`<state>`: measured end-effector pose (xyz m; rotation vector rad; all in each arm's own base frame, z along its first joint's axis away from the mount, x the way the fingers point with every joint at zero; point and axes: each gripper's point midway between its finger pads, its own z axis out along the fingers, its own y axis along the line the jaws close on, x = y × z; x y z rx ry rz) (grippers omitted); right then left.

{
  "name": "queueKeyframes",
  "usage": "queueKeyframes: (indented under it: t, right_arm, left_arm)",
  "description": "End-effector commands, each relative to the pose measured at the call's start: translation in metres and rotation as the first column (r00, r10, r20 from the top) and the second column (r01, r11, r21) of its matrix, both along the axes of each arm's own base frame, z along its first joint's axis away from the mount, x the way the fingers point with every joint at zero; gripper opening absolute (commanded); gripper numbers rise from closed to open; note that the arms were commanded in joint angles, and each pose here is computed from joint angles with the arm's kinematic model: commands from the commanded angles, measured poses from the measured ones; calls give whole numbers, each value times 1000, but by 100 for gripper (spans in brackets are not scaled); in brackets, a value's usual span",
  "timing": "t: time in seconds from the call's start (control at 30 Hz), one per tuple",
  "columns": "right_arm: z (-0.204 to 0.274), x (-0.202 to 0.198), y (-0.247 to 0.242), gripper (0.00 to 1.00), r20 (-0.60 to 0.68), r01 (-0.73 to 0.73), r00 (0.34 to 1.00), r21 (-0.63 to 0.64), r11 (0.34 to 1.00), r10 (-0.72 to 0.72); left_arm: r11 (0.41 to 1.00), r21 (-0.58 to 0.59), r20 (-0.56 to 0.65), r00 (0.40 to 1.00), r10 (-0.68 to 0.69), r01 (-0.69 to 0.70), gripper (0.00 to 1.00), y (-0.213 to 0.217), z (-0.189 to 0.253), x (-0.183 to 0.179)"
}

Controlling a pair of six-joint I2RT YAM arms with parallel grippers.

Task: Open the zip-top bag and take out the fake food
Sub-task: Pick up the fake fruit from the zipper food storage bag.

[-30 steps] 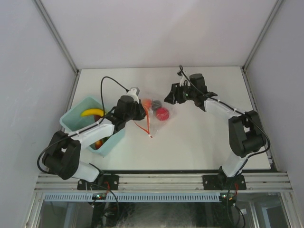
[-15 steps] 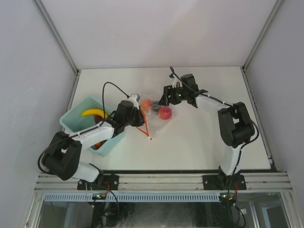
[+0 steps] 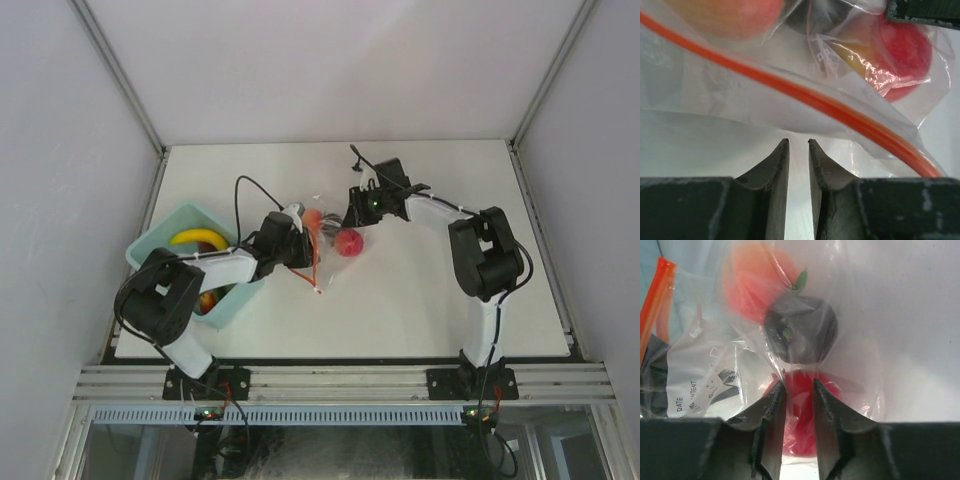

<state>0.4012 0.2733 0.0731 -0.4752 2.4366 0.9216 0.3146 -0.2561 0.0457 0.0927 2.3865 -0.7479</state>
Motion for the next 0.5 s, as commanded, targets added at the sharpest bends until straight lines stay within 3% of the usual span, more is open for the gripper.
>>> queueKeyframes:
  t: [0.0,0.1,0.47]
  right_arm:
    - [-1,-6,-7,19,-36,9,999,20,1000,-8]
    - [-5,-8,-11,7,-62,23,998,13,1000,-22]
    - [-31,-31,-20,0,-190,52,980,8,999,-49]
  left_arm:
    - [997,-74,29,1000,-5,8,28,-22,17,17]
    - [997,-79,8,1000,-9,9,32,-27,11,19]
    - [988,-130,-9,996,-85,83,43,-53,17,20]
